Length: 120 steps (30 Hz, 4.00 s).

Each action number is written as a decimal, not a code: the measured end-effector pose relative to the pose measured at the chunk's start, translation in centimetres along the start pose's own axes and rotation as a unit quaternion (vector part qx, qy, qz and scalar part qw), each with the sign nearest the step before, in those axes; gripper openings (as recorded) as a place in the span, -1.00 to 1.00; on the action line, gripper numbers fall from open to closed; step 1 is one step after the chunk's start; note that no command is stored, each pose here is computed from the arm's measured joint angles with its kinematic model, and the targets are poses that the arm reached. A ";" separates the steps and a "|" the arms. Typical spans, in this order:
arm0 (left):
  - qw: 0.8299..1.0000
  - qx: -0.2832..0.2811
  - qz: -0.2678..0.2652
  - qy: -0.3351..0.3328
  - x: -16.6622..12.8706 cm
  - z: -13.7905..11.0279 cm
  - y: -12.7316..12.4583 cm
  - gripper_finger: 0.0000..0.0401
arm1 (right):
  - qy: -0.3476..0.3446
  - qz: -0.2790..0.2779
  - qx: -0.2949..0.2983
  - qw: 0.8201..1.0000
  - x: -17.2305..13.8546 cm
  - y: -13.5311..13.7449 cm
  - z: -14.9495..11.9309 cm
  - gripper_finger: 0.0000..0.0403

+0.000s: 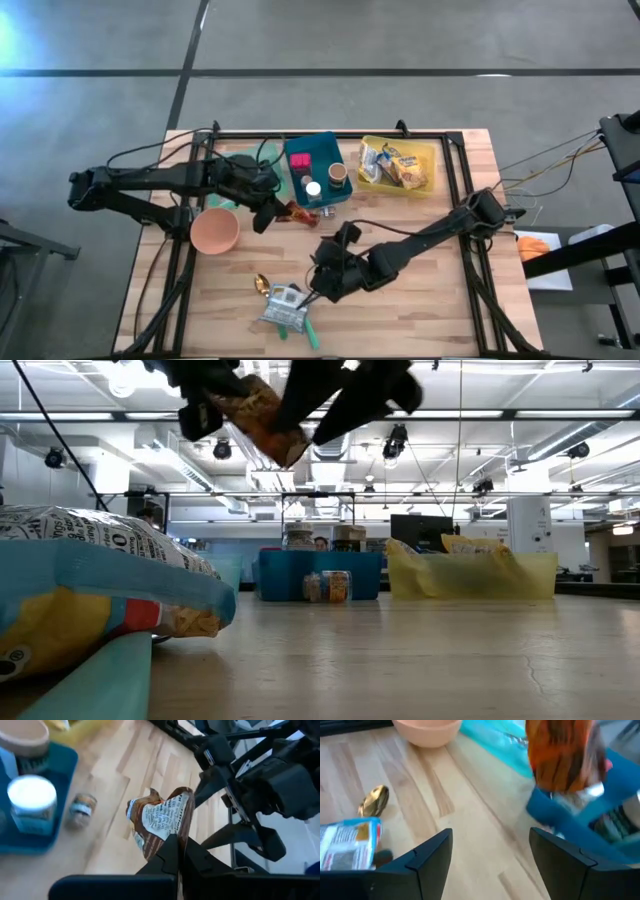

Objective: Pick & Place Food Item
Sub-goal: Put the orange seasoning bag into the blue bin

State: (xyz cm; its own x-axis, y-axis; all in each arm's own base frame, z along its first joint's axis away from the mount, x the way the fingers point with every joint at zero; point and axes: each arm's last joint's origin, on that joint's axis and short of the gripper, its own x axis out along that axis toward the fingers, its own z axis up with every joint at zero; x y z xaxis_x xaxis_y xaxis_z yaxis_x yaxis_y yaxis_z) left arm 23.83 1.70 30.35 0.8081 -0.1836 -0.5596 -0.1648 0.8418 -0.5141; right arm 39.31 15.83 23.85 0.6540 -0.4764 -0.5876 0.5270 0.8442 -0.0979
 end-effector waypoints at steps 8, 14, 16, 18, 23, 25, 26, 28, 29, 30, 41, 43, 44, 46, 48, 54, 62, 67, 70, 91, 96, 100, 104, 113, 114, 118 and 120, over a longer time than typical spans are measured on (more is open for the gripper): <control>0.996 0.046 0.069 -0.023 -2.0 3.8 -0.3 -1.00 | 0.027 -0.004 0.027 0.999 -2.0 0.7 -1.9 0.30; 0.985 0.055 0.162 -0.017 -2.7 6.0 1.0 -1.00 | 0.041 -0.010 0.049 0.998 -3.0 1.2 -3.2 0.30; 0.983 0.049 0.178 -0.008 -2.6 6.5 1.7 -1.00 | 0.042 -0.008 0.056 0.998 -3.4 1.4 -3.5 0.30; 0.981 0.048 0.186 -0.006 -2.4 7.0 2.2 -1.00 | 0.044 -0.008 0.061 0.997 -3.8 1.5 -3.8 0.30; 0.978 0.051 0.202 0.000 -1.9 8.0 3.5 -1.00 | 0.045 -0.004 0.063 0.997 -4.2 1.8 -4.2 0.30; 0.976 0.054 0.210 0.002 -1.6 8.6 4.1 -1.00 | 0.045 -0.003 0.063 0.997 -4.3 1.9 -4.2 0.30; 0.975 0.054 0.214 0.003 -1.5 8.9 4.5 -1.00 | 0.045 -0.004 0.065 0.997 -4.3 1.9 -4.2 0.30; 0.974 0.048 0.222 0.008 -1.0 9.5 5.2 -1.00 | 0.045 -0.004 0.069 0.997 -4.3 1.8 -4.2 0.30; 0.973 0.046 0.226 0.009 -0.7 9.9 5.6 -1.00 | 0.045 -0.005 0.069 0.997 -4.3 1.8 -4.2 0.30; 0.972 0.043 0.231 0.016 -0.3 10.2 6.1 -1.00 | 0.045 -0.005 0.069 0.997 -4.3 1.8 -4.2 0.30; 0.957 0.089 0.249 0.119 4.7 12.9 9.6 -1.00 | 0.062 -0.030 0.078 0.995 -4.6 1.4 -5.5 0.30; 0.952 0.093 0.259 0.133 5.4 13.4 10.3 -1.00 | 0.066 -0.035 0.080 0.994 -4.8 1.4 -6.0 0.30; 0.950 0.094 0.264 0.140 5.8 13.5 10.7 -1.00 | 0.069 -0.039 0.081 0.994 -5.0 1.3 -6.2 0.30; 0.945 0.092 0.277 0.145 6.2 13.8 11.4 -1.00 | 0.072 -0.044 0.084 0.993 -5.2 1.3 -6.5 0.30; 0.944 0.087 0.284 0.146 6.4 14.1 12.1 -1.00 | 0.074 -0.048 0.088 0.992 -5.5 1.3 -6.8 0.30; 0.941 0.066 0.298 0.145 6.3 14.6 14.1 -1.00 | 0.075 -0.047 0.086 0.992 -6.0 1.4 -7.2 0.30; 0.942 0.044 0.313 0.110 4.8 15.5 15.0 -1.00 | 0.075 -0.047 0.086 0.992 -6.0 1.4 -7.3 0.30; 0.944 0.053 0.310 0.100 4.8 15.7 15.0 -1.00 | 0.076 -0.047 0.085 0.992 -6.0 1.4 -7.3 0.30; 0.944 0.053 0.310 0.098 4.8 15.7 15.0 -1.00 | 0.075 -0.047 0.085 0.992 -6.0 1.4 -7.3 0.30; 0.948 0.045 0.296 0.106 6.5 13.9 16.3 -1.00 | 0.076 -0.045 0.071 0.994 -6.0 1.4 -7.2 0.30; 0.957 0.046 0.266 0.108 7.6 13.0 16.5 -1.00 | 0.076 -0.045 0.063 0.994 -6.0 1.4 -7.2 0.30; 0.959 0.048 0.256 0.113 8.3 12.2 16.6 -1.00 | 0.076 -0.046 0.061 0.994 -5.9 1.3 -7.1 0.30; 0.958 0.049 0.252 0.128 9.0 11.3 16.5 -1.00 | 0.076 -0.047 0.062 0.994 -5.8 1.3 -7.1 0.30; 0.958 0.064 0.238 0.145 10.5 9.9 15.5 -1.00 | 0.075 -0.047 0.063 0.994 -5.7 1.3 -7.0 0.30; 0.958 0.065 0.237 0.146 10.6 9.8 15.5 -1.00 | 0.075 -0.047 0.063 0.994 -5.7 1.3 -7.0 0.30; 0.958 0.068 0.235 0.149 10.8 9.6 15.2 -1.00 | 0.075 -0.046 0.063 0.994 -5.7 1.3 -7.0 0.30; 0.958 0.070 0.233 0.149 10.9 9.6 15.1 -1.00 | 0.075 -0.046 0.063 0.994 -5.7 1.3 -7.0 0.30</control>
State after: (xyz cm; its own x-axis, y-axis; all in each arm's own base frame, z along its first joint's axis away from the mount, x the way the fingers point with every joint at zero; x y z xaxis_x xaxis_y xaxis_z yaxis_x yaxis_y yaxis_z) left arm 35.60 17.26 22.70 0.4641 0.1104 -0.8789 -0.3748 0.9235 -0.0820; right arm 32.45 21.34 21.45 0.5163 -0.5005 -0.6949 0.6515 0.7562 -0.0606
